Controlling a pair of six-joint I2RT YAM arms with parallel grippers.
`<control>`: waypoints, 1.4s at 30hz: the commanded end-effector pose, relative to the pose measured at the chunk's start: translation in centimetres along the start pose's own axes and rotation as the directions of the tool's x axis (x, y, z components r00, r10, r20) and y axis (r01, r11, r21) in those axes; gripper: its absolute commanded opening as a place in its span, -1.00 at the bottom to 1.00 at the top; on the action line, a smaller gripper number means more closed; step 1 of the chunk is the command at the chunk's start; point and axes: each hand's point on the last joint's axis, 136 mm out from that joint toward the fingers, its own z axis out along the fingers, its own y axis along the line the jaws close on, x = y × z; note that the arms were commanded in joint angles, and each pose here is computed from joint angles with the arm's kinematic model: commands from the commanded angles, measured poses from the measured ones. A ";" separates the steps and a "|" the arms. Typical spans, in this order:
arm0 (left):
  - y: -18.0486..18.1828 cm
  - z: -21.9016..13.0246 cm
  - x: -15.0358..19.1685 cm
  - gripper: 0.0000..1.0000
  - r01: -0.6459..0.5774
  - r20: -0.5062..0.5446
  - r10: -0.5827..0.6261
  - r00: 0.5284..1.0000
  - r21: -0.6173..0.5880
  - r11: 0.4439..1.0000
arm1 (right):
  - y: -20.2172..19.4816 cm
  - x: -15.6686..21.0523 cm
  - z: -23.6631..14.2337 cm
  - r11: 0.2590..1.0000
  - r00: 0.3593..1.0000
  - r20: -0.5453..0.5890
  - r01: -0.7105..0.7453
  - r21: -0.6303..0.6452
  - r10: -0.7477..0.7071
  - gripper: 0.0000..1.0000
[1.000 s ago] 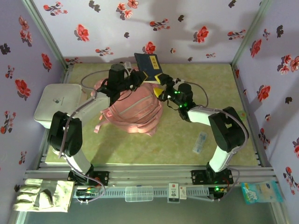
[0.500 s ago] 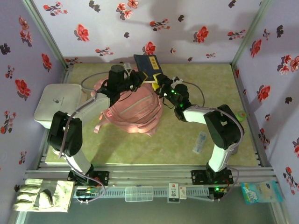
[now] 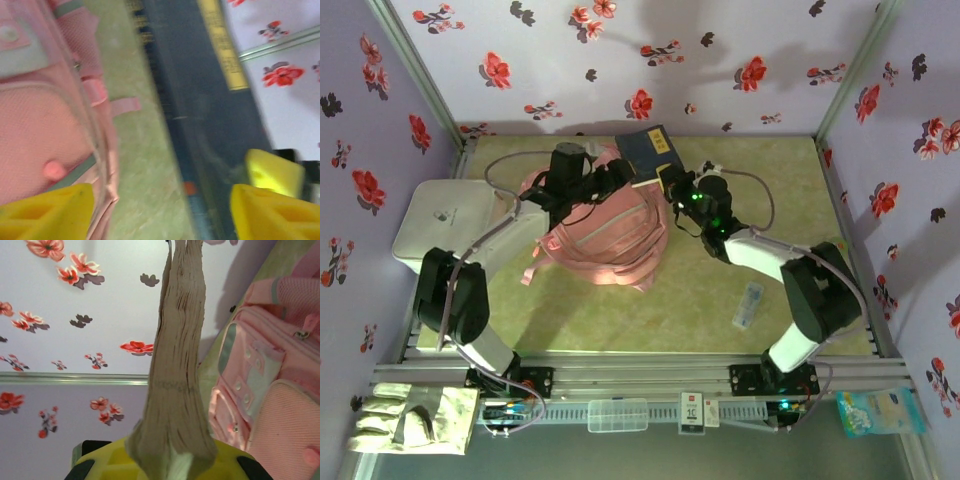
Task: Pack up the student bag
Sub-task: Pass the book, then open the student bag at the center of the table.
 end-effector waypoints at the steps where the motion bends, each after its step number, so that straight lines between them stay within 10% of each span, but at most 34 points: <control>1: 1.8 -1.5 1.2 0.60 -0.236 -0.090 0.227 0.970 -0.114 0.965 | 0.8 -1.6 -2.2 0.979 0.979 0.058 0.192 0.062 -0.196 -0.96; 15: 8.3 -2.0 6.8 0.99 -0.793 -0.492 0.626 0.605 -0.305 0.527 | -1.9 -6.9 -11.4 0.834 0.874 0.136 0.385 0.395 -0.467 -0.96; 26: 10.4 0.2 9.6 0.67 -0.898 -0.664 0.619 0.419 -0.202 0.392 | -2.9 -8.1 -13.4 0.815 0.865 0.155 0.370 0.447 -0.478 -0.95; 42: 11.6 1.9 7.9 0.20 -0.924 -0.699 0.605 0.381 -0.274 0.266 | -4.1 -7.8 -13.1 0.825 0.885 0.141 0.343 0.450 -0.444 -0.95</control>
